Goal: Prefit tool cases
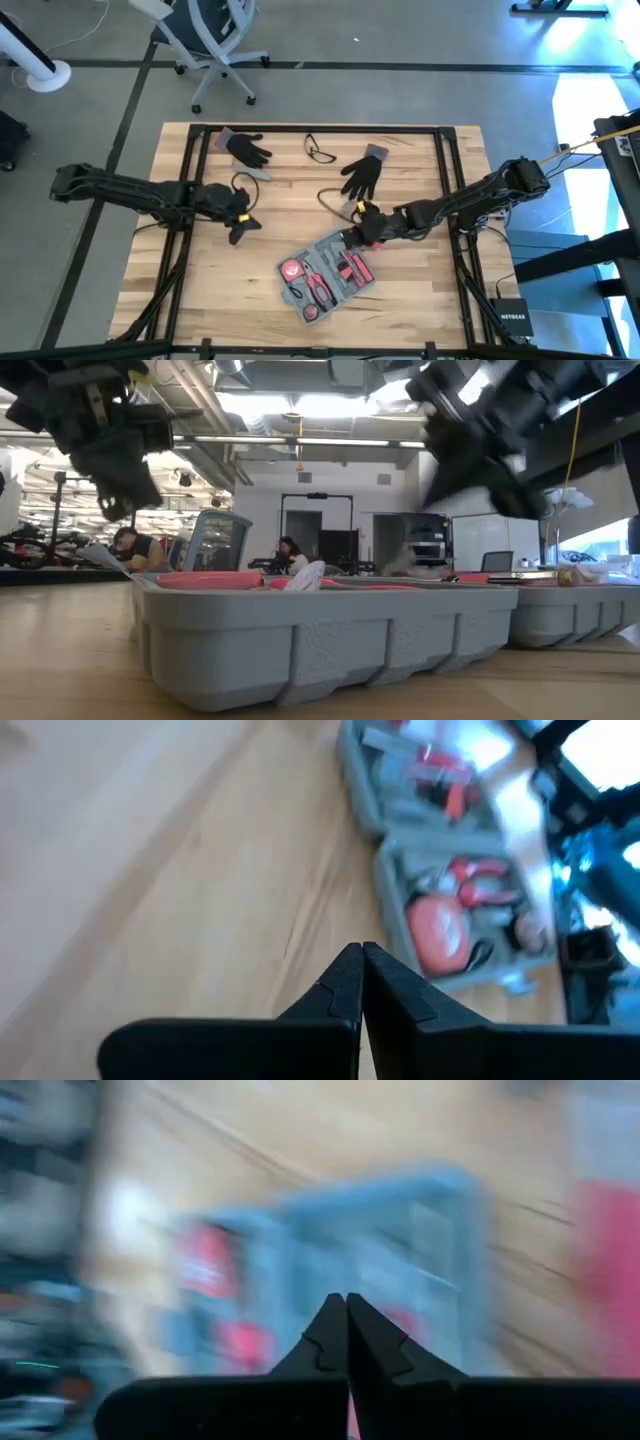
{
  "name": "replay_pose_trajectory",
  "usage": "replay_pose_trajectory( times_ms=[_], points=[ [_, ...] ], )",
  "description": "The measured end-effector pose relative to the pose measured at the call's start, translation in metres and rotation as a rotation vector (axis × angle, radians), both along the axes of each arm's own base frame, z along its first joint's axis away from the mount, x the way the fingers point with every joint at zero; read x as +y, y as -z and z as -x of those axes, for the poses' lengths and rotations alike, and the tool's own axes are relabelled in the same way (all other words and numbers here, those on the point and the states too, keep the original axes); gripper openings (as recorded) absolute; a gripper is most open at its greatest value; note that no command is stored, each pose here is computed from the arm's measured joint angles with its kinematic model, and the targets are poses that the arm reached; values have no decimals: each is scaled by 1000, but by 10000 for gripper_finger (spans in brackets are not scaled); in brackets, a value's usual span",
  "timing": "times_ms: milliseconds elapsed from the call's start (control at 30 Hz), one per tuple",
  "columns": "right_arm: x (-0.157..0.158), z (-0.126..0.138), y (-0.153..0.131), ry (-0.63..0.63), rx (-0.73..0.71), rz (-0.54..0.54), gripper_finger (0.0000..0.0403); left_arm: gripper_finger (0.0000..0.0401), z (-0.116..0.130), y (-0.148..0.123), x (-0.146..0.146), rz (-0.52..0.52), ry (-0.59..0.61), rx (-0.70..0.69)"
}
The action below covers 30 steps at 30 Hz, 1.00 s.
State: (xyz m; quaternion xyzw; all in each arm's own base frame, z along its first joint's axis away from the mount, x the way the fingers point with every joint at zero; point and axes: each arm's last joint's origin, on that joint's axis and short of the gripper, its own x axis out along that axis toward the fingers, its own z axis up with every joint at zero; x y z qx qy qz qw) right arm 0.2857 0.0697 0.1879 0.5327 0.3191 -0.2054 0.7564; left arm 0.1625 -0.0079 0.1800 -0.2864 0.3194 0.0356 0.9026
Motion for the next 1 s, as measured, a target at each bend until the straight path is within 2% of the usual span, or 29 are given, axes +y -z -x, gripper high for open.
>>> replay_pose_trajectory(
  times_ms=[100, 300, 433, 500, 600, 733, 900, 1000],
  points=[
    [0, -10, -2, 86, -125, -6, 5, 0, 5, -9, 4, -21, -14, -62],
    [-9, -8, 7, 178, -53, 23, 2, 0, 13, -13, 8, -34, -30, -79],
    [-16, -2, 6, 115, 24, 83, 1, 0, 17, -8, 7, -31, -27, -11],
    [-26, -1, 5, 15, 127, 110, 6, 0, 20, -4, 7, -28, -29, 33],
    [-43, -8, -3, -130, 250, 194, 34, 0, 22, -2, 7, -19, -35, 67],
    [-63, -20, -15, -263, 410, 353, 97, 0, 21, -2, 7, -5, -47, 64],
    [-79, -35, -7, -327, 557, 371, 180, 0, 21, -3, 7, 21, -70, 65],
    [-81, -46, 1, -329, 578, 363, 208, 0, 21, -2, 8, 22, -78, 68]
  ],
)
